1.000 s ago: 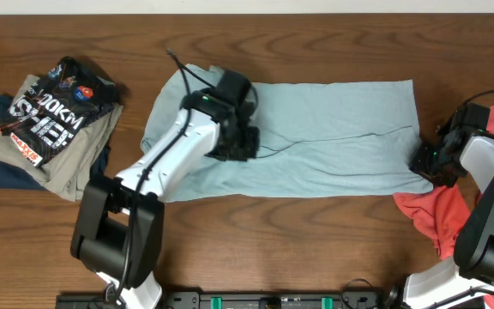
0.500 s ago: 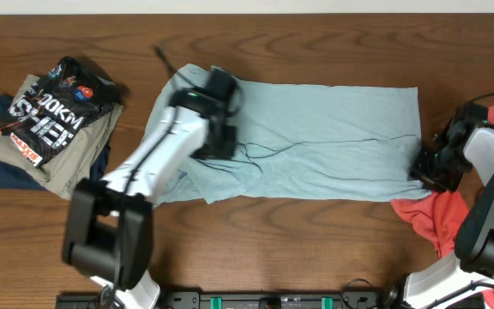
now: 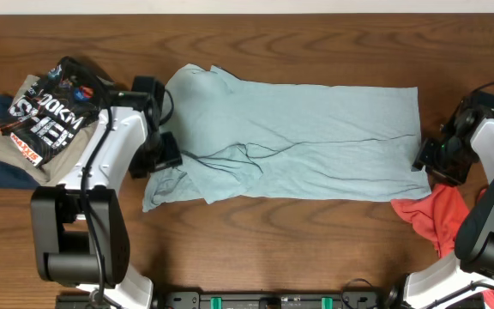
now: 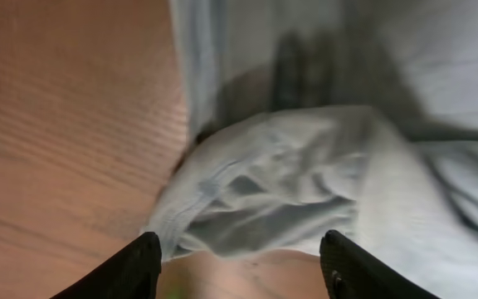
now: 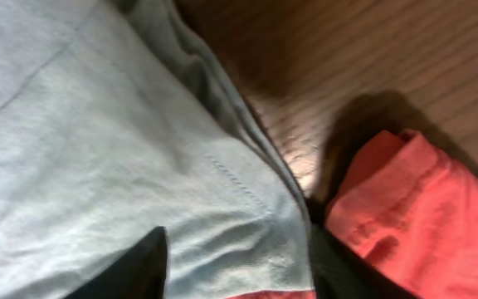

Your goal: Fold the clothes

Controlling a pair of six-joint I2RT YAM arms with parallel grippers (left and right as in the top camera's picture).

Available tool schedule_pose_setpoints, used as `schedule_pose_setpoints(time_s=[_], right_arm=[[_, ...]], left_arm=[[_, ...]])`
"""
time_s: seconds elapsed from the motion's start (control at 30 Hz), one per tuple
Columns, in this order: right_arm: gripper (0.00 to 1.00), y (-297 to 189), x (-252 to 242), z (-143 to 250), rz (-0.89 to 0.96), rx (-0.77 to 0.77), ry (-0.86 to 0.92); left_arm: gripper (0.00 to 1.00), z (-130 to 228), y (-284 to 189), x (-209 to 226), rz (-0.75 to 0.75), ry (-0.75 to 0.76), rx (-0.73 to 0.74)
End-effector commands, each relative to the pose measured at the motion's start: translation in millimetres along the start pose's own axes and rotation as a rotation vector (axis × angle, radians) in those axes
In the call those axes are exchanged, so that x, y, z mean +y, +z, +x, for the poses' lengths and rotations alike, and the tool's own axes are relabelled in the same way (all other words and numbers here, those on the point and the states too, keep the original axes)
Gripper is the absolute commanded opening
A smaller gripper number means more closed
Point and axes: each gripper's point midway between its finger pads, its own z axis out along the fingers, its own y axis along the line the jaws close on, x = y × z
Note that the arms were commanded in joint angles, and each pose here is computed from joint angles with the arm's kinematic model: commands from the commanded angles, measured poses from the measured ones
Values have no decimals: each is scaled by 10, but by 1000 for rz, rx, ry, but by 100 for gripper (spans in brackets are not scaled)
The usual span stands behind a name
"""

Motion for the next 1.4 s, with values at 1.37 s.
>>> schedule_pose_setpoints(time_s=[1.37], right_arm=[[64, -2, -83, 30, 24, 0, 5]], left_arm=[[59, 382, 339, -703, 302, 33, 81]])
